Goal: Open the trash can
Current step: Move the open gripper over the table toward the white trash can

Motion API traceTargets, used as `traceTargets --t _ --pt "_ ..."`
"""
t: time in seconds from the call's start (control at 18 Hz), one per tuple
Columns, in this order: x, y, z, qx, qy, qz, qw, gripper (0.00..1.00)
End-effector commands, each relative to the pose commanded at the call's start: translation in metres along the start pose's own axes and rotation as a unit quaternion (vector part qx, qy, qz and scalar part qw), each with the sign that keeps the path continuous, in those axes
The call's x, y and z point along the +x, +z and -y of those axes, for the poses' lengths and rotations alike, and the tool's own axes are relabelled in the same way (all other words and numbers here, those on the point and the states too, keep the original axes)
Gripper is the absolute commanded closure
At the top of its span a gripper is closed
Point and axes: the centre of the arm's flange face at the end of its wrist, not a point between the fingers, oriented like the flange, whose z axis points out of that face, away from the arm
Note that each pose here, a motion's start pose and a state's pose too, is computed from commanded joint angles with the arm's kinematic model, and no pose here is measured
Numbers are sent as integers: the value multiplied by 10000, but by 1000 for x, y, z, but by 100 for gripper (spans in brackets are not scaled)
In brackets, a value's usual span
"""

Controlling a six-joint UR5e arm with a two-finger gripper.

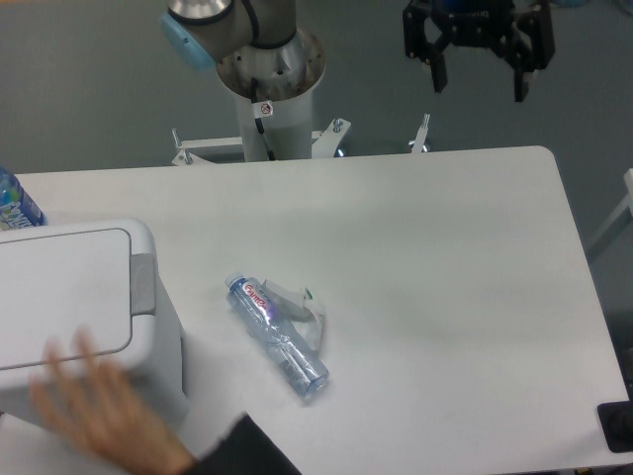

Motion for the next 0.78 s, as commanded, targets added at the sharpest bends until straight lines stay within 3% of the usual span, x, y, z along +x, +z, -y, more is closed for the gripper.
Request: traceTargets --t 0.28,0.44,0.56,0.78 --pt "-1 0 3 46 -147 1 9999 0" --pt "-4 7 15 374 -940 9 9949 0" --pt "-1 15 27 391 -1698 -73 9847 0" --pt "19 20 81 734 -2364 3 9689 0"
